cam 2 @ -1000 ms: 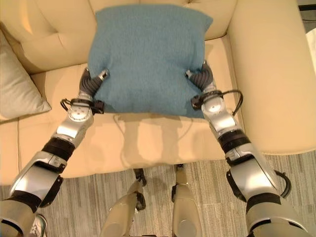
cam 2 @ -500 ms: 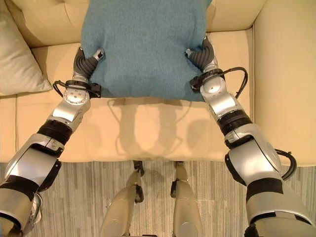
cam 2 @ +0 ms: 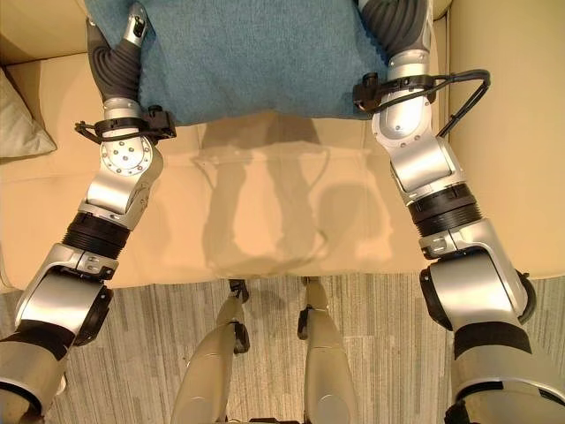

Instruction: Pick up all the scattered cushions and arrange them neatly on the sofa.

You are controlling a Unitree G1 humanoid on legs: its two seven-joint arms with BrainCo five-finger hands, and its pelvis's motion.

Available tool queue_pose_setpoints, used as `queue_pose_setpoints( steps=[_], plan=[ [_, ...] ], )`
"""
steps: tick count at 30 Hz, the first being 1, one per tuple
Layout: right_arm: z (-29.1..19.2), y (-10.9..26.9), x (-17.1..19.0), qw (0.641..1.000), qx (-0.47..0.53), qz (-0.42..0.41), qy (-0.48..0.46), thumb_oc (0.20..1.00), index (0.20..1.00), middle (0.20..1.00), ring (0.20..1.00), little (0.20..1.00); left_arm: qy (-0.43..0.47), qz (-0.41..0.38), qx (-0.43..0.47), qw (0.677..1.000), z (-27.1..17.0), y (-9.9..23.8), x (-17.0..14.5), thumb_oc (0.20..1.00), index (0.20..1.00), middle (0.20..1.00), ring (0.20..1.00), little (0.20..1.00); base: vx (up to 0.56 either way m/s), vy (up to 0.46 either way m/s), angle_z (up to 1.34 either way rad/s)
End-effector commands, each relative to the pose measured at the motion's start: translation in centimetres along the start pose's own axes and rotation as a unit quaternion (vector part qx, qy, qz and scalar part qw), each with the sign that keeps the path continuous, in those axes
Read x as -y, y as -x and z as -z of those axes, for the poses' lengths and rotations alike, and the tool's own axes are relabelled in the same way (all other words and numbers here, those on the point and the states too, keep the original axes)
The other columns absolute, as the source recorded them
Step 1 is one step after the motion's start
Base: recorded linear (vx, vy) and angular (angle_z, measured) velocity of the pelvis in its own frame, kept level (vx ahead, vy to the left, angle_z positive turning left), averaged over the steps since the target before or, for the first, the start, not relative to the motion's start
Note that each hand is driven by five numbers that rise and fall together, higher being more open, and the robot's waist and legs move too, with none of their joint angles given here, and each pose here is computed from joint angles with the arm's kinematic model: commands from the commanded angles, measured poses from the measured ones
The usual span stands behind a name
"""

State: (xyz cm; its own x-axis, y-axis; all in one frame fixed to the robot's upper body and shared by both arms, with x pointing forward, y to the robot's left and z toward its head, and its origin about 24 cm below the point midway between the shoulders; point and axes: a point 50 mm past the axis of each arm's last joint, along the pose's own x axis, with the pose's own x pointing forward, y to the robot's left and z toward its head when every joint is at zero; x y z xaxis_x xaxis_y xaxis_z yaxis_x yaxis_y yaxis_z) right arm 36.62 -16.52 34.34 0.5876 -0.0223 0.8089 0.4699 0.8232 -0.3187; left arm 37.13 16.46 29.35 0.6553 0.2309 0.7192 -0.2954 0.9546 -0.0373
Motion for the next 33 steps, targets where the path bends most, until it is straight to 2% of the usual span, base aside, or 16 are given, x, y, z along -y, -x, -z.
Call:
queue_pose_setpoints(
  steps=[1, 3, 8, 15, 22, 29, 30, 31, 32, 33],
  plan=[
    [-6.7, -1.5, -2.6, 0.988, 0.147, -0.018, -0.051, 0.200, 0.200, 0.200, 0.200, 0.200, 0.027, 0.016, 0.174, 0.984, -7.5, -2.9, 1.6, 0.200, 0.200, 0.200, 0.200, 0.200, -0.02, -0.031, 0.01],
    [-6.7, -2.5, -2.9, 0.990, 0.135, -0.012, -0.035, 0.200, 0.200, 0.200, 0.200, 0.200, -0.036, 0.000, 0.187, 0.982, -8.2, -4.5, 1.1, 0.200, 0.200, 0.200, 0.200, 0.200, -0.03, -0.047, 0.00],
    [-7.6, -4.5, -2.6, 0.991, 0.133, 0.011, -0.004, 0.200, 0.200, 0.200, 0.200, 0.200, -0.105, -0.028, 0.196, 0.975, -9.6, -6.9, 0.2, 0.200, 0.200, 0.200, 0.200, 0.200, -0.02, -0.076, -0.01],
    [-8.4, -6.3, -1.8, 0.990, 0.129, 0.024, 0.048, 0.200, 0.200, 0.200, 0.200, 0.200, -0.151, -0.028, 0.182, 0.971, -10.7, -8.9, -0.3, 0.200, 0.200, 0.200, 0.200, 0.200, -0.01, -0.058, -0.01],
    [-6.2, -6.3, -2.0, 0.993, 0.075, 0.006, 0.087, 0.200, 0.200, 0.200, 0.200, 0.200, -0.116, 0.007, 0.142, 0.983, -8.6, -7.9, 1.4, 0.200, 0.200, 0.200, 0.200, 0.200, -0.02, -0.040, 0.14],
    [-4.7, -5.5, -1.7, 0.992, 0.059, 0.014, 0.109, 0.200, 0.200, 0.200, 0.200, 0.200, -0.052, 0.042, 0.077, 0.995, -4.5, -4.3, 4.3, 0.200, 0.200, 0.200, 0.200, 0.200, -0.03, -0.039, 0.07],
    [-4.7, -5.4, -1.6, 0.992, 0.060, 0.019, 0.106, 0.200, 0.200, 0.200, 0.200, 0.200, -0.049, 0.048, 0.059, 0.996, -3.6, -3.8, 4.5, 0.335, 0.335, 0.335, 0.335, 0.335, -0.04, -0.043, 0.01],
    [-4.7, -5.4, -1.6, 0.992, 0.060, 0.019, 0.106, 0.473, 0.473, 0.473, 0.473, 0.473, -0.049, 0.048, 0.059, 0.996, -3.6, -3.8, 4.5, 0.780, 0.780, 0.780, 0.780, 0.780, -0.05, -0.058, -0.01],
    [-4.6, -5.4, -1.4, 0.993, 0.056, 0.022, 0.101, 1.000, 1.000, 1.000, 1.000, 1.000, -0.049, 0.049, 0.052, 0.996, -3.3, -3.7, 4.5, 1.000, 1.000, 1.000, 1.000, 1.000, -0.03, -0.036, 0.00],
    [-4.5, -5.3, -1.3, 0.993, 0.055, 0.024, 0.100, 1.000, 1.000, 1.000, 1.000, 1.000, -0.047, 0.049, 0.051, 0.996, -3.3, -3.6, 4.5, 1.000, 1.000, 1.000, 1.000, 1.000, -0.04, -0.044, 0.00]
  ],
)
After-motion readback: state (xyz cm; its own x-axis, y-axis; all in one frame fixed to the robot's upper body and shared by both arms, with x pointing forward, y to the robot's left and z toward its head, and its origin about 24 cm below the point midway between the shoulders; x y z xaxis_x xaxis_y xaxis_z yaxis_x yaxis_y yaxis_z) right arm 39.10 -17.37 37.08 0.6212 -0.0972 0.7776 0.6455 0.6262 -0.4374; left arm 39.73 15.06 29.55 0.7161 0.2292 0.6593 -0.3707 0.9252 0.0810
